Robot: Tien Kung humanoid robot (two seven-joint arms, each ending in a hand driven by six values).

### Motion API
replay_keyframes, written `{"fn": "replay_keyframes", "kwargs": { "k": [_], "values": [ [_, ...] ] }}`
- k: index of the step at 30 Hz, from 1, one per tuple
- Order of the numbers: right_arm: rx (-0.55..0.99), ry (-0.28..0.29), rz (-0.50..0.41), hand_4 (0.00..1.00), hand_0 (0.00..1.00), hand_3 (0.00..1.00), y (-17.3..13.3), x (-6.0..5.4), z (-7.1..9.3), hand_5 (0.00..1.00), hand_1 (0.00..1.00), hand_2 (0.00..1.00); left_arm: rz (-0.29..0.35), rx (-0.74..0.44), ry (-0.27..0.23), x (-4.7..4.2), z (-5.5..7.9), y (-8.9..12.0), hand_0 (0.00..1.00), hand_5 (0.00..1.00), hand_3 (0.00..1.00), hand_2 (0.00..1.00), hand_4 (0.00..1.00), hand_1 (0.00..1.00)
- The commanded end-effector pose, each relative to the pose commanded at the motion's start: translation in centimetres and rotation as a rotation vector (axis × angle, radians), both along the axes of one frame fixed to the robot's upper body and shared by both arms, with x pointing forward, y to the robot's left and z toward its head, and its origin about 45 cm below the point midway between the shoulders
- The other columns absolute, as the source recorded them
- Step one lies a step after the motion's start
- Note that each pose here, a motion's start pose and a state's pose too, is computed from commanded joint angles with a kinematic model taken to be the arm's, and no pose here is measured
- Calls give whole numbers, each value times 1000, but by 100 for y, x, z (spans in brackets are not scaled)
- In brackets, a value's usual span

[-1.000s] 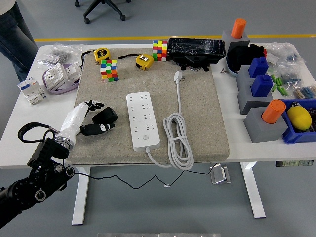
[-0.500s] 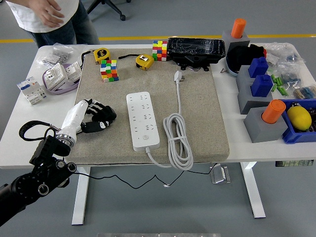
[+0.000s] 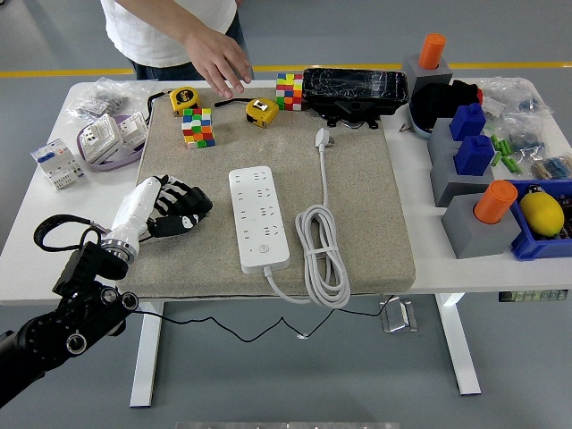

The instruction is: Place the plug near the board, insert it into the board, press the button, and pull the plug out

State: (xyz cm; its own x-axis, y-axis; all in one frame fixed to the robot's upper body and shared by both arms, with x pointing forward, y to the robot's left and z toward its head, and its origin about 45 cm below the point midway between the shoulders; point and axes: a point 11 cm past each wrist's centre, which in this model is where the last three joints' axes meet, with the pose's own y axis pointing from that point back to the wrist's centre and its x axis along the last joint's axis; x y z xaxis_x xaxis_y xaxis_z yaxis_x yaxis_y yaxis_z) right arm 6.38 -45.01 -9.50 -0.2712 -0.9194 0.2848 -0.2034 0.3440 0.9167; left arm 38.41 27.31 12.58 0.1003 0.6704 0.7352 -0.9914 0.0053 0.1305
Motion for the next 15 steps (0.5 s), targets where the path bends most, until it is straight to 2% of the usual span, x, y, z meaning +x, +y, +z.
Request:
{"fn": "replay_keyframes", "kwargs": {
  "k": [7, 15],
  "values": [
    [-1, -2, 0, 951, 614, 555, -4, 7, 3, 504, 645, 653, -132, -74, -62, 6, 172, -197, 341, 2, 547, 447, 699, 363],
    [1, -3, 1, 952, 612, 556, 5, 14, 1, 503, 645, 653, -209, -42, -64, 34, 145, -344, 350, 2, 547, 449, 698, 367]
  ]
}}
